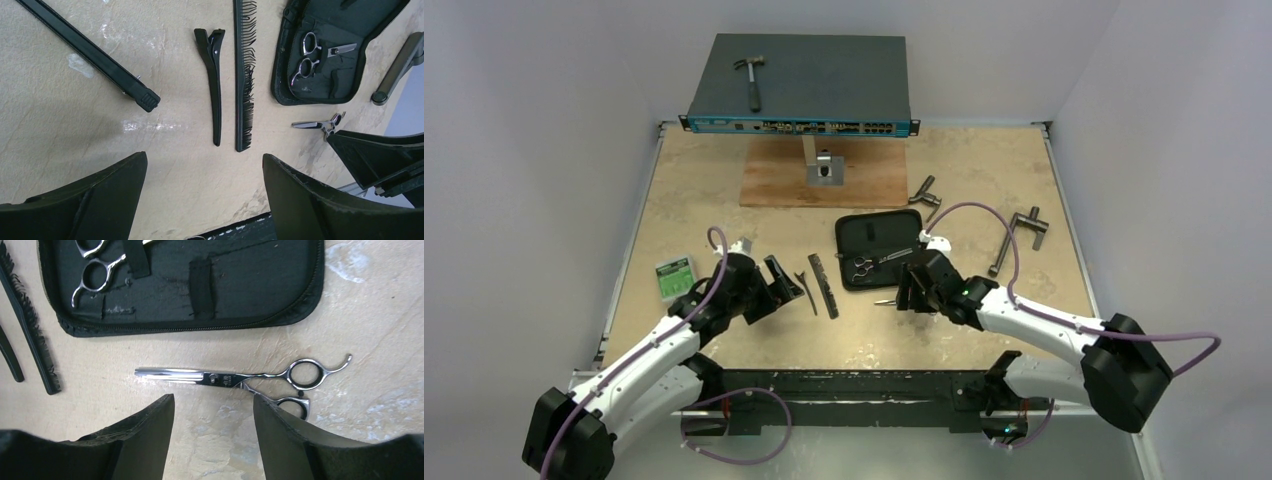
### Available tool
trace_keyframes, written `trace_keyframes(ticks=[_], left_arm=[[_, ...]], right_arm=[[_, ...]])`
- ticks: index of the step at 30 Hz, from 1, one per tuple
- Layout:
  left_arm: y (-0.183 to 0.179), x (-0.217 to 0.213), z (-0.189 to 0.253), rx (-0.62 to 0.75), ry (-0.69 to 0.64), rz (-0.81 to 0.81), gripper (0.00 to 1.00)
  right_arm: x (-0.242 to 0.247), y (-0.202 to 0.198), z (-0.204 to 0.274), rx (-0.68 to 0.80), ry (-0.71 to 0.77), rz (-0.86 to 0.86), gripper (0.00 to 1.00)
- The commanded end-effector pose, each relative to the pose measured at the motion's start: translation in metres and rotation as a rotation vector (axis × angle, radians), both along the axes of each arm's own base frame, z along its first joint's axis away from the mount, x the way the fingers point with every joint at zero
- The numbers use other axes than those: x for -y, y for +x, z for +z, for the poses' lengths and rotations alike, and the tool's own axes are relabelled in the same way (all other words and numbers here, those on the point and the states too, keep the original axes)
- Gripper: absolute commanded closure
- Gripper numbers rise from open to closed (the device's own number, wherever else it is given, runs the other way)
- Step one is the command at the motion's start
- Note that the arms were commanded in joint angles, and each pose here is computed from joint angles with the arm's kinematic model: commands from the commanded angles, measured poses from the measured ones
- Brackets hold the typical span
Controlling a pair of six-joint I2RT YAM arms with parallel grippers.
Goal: Sort the hair-cutting tools
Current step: Move the hairdressing tool bag to the center of the board, then pick up the haircut tool at the center of the board.
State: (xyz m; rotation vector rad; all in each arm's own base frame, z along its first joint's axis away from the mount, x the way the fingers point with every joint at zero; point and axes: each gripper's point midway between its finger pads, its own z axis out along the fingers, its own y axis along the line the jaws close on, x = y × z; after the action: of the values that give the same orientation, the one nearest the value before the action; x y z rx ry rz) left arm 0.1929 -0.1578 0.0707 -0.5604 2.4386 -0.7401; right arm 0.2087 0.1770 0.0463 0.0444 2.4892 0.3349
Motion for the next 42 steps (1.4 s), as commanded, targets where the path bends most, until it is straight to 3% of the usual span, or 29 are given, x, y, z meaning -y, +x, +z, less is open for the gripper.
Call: trace_keyframes(ticks=[1,14,25,33,42], left_arm=[[0.002,0.004,0.002,0.025,-0.015,-0.017,0.15],[0.010,-0.010,0.003,0.001,0.046,0.082,0.20],[0.057,-0.004,0.036,0.006,0.158,0.123,0.41],[0.079,0.002,0.013,-0.109,0.319,0.114,0.55],[0.070,0.009,-0.007,-0.186,0.515,0.124,0.54]], right_arm=[[-0.017,0.007,0.012,0.043,0.020,0.008,0.42],[-0.042,0.022,0.032,0.131,0.039,0.027,0.45],[-0.045,0.027,0.053,0.197,0.116,0.005,0.47],[-0.039,0.022,0.053,0.218,0.127,0.016,0.48],[-0.035,0.021,0.063,0.248,0.132,0.029,0.48]])
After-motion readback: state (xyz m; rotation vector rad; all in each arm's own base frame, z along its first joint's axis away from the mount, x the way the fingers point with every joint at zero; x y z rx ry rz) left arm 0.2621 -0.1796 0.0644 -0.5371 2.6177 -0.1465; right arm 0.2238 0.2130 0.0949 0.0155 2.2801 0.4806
